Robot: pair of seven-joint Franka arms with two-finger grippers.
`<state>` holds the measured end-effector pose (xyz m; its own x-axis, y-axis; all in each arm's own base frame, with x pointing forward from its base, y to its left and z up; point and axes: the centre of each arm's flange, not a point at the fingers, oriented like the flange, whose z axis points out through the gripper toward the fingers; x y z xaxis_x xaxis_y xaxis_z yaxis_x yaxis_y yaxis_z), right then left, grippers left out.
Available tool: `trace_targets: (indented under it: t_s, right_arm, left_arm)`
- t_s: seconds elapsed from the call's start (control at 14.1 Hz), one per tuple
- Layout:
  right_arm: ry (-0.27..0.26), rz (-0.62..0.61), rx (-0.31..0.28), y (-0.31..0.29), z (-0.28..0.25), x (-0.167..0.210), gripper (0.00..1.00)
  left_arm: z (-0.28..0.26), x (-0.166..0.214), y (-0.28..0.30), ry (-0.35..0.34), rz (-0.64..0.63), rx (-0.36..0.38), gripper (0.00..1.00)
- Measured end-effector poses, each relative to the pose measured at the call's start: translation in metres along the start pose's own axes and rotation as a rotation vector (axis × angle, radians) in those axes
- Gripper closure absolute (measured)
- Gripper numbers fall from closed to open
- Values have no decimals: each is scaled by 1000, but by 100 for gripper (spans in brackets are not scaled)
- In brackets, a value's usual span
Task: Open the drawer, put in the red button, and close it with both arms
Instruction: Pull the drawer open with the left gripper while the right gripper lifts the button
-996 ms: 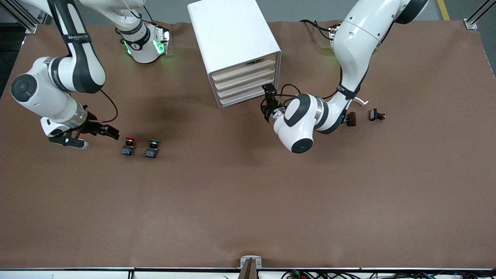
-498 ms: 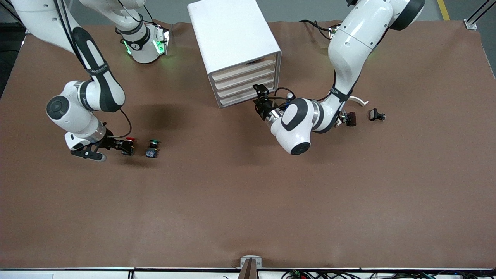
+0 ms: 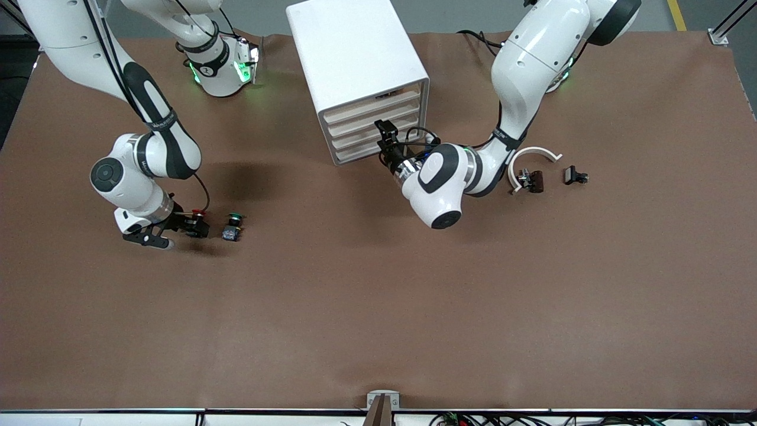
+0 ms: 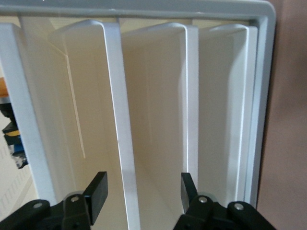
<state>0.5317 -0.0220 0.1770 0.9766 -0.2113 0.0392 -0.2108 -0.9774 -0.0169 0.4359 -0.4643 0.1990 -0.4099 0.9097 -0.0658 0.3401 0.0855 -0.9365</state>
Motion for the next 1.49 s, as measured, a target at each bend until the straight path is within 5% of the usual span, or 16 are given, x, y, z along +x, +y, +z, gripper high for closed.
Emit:
trace_targets:
  t_s: [0.21, 0.36, 0.57, 0.71, 1.28, 1.49]
  right_arm:
    - [-25, -2, -3, 0, 3, -3, 7]
    - [-49, -7, -7, -3, 6, -6, 29]
    - [-49, -5, -7, -4, 4, -5, 60]
    - [-49, -4, -7, -4, 4, -5, 59]
    - [-82, 103, -8, -16, -20, 8, 59]
    - [-141, 211, -22, -51, -68, 10, 59]
  left_arm:
    - [20, -4, 2, 7, -26, 42, 41]
    - [29, -5, 5, 3, -48, 66, 48]
    - [34, -6, 6, 6, -68, 97, 79]
    - [33, -6, 4, 7, -79, 106, 88]
    - [-22, 4, 18, -74, -94, 84, 89]
    - [-59, 9, 26, -128, -92, 56, 89]
